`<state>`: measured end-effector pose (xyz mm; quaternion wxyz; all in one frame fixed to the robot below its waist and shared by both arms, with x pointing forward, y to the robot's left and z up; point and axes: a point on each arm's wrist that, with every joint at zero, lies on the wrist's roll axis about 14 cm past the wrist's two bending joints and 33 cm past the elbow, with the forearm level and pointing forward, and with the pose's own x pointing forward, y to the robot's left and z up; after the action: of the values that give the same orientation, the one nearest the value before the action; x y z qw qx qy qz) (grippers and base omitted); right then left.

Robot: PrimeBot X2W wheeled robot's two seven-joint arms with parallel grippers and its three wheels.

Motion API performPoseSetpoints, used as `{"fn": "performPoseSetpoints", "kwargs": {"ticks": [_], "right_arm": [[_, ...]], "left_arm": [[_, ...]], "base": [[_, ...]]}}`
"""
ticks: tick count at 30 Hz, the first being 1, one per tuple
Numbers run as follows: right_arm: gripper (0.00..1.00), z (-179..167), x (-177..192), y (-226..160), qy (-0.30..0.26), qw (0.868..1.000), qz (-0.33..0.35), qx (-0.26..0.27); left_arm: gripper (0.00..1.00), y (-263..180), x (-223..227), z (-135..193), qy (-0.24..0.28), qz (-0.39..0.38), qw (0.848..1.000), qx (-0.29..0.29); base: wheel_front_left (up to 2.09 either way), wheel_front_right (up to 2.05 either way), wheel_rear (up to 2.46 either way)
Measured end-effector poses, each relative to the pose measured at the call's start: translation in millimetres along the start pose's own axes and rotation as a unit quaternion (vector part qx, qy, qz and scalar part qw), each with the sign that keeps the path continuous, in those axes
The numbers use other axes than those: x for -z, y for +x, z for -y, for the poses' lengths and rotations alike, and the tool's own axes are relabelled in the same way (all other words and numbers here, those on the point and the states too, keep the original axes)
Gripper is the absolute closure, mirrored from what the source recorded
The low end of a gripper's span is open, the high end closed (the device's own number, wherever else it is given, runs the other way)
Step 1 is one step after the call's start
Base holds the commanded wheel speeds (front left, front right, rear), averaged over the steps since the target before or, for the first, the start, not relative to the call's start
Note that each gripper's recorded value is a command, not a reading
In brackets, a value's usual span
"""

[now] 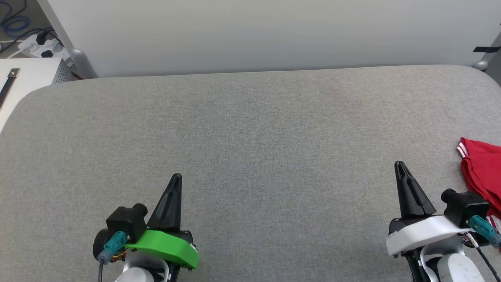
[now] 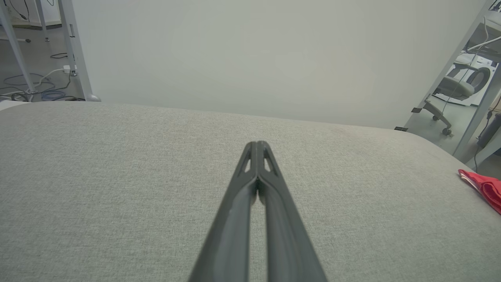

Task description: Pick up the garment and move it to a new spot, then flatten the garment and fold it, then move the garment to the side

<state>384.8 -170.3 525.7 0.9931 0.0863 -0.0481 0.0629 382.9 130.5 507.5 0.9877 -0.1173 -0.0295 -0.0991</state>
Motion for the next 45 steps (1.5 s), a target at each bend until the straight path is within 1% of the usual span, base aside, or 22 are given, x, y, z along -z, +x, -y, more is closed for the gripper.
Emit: {"fn": "performPoseSetpoints", "kwargs": {"ticks": [45], "right_arm": [[1.00, -7.4, -1.3, -2.8, -0.043, 0.999, -0.021, -0.007]], "left_arm": [[1.00, -1.4, -16.0, -12.4, 0.061, -0.007, 0.998, -0.028]], "base": [[0.00, 0.00, 0.00]]}}
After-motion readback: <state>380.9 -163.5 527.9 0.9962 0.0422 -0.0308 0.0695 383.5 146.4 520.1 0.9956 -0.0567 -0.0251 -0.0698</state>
